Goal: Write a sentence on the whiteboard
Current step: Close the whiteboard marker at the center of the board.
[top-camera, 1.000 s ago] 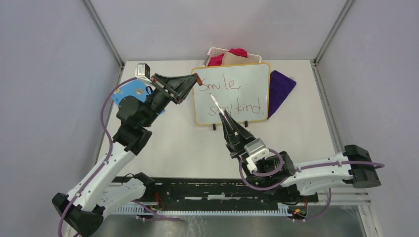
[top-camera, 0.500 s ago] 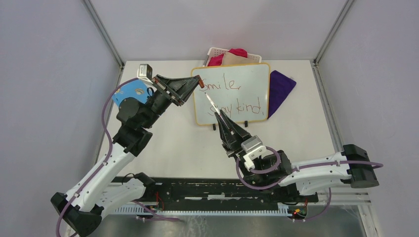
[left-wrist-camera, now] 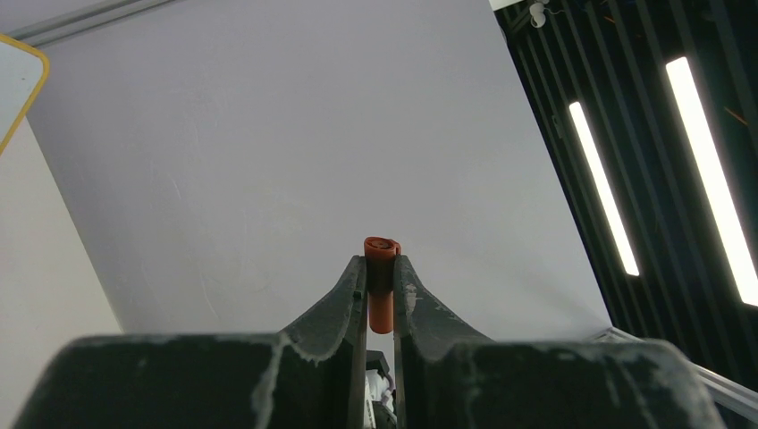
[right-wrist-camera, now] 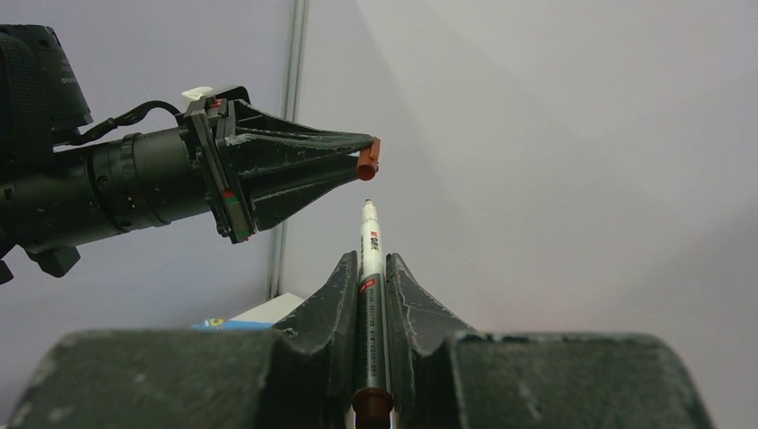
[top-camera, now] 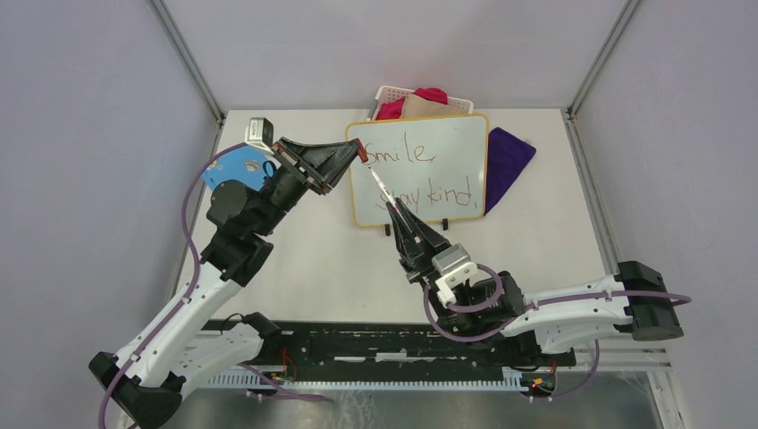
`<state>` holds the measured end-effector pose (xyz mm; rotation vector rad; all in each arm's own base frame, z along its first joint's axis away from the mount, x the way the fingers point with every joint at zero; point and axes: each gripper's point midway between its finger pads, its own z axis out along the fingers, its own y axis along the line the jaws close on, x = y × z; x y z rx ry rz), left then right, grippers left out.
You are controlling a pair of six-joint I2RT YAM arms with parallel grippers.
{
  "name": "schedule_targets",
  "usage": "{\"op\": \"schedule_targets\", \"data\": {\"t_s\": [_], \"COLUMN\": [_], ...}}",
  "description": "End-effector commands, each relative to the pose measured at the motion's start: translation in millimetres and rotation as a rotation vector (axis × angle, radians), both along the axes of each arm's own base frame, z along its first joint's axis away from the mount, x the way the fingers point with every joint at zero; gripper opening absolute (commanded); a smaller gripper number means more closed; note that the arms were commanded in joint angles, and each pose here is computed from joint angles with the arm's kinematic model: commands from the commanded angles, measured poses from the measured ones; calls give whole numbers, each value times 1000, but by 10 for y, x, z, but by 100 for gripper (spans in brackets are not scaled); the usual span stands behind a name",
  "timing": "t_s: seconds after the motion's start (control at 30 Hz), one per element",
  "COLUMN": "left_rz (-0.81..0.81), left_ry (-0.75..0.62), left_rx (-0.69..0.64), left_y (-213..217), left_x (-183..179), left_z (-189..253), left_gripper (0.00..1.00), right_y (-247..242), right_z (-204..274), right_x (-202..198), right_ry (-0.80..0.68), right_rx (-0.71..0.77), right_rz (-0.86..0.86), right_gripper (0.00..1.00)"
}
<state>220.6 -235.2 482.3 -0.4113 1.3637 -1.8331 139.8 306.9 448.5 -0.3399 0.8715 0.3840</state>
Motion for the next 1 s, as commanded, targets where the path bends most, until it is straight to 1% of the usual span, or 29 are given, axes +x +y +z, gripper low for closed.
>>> {"op": "schedule_targets", "data": {"t_s": [0.0, 0.97], "left_rz": [19, 16], "left_ry": [-61, -37], "left_rx": [2, 37], "left_y": [50, -7], "left_x": [-69, -37], "left_z": [110, -49], "left_gripper": [2, 2], "right_y": [-99, -88], "right_z": [220, 235], "right_x": [14, 22], "right_ry": [8, 6], "right_rx": [92, 99], "right_rz": [3, 1], "right_gripper": [0, 0]}}
